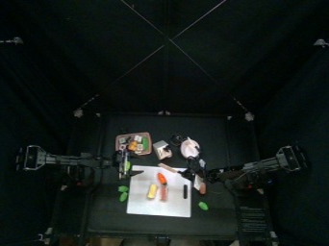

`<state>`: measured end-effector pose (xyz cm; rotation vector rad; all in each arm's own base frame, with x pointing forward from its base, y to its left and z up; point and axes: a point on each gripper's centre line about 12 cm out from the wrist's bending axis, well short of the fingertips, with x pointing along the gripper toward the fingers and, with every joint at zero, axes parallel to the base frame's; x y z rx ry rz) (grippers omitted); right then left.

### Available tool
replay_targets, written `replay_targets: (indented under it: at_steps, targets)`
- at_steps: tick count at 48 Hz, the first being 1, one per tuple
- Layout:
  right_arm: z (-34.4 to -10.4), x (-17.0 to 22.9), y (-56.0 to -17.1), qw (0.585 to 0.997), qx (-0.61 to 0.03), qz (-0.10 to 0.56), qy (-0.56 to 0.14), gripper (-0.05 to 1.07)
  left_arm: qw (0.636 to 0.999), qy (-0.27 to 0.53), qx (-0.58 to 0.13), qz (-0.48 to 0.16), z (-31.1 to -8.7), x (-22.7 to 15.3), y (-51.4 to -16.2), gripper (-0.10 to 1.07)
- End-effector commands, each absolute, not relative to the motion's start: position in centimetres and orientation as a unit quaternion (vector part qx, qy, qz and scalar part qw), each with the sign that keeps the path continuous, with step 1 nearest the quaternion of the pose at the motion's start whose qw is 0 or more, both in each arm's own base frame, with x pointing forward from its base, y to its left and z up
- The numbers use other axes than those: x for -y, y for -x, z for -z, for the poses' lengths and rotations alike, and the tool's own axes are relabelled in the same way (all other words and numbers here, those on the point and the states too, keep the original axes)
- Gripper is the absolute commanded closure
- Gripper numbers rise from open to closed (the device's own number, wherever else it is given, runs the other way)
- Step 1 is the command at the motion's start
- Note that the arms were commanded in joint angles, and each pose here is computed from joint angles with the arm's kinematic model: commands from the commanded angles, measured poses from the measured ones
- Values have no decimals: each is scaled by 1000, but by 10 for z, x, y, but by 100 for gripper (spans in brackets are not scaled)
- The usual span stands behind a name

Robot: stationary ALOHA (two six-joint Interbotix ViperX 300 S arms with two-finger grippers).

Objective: Cut carrot

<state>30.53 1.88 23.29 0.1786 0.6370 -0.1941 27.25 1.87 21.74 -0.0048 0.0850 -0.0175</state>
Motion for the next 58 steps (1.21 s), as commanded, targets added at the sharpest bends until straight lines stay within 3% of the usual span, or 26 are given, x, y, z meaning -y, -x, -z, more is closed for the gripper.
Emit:
replay_targets:
  at_steps: [1,13,22,58]
  targets:
    - [-244,-13,-315,947,-297,97,-79,55,999,-18,-36,28,-223,-15,-283,-3]
    - [-243,5,-327,949,-292,100,-56,55,996,-47,-52,52,-218,-13,-299,-3]
    - [-239,13,-334,950,-289,102,-57,55,996,-53,-56,36,-217,-25,-306,-3]
    - [-220,11,-343,941,-318,103,-52,55,994,-82,-64,23,-213,-37,-288,5]
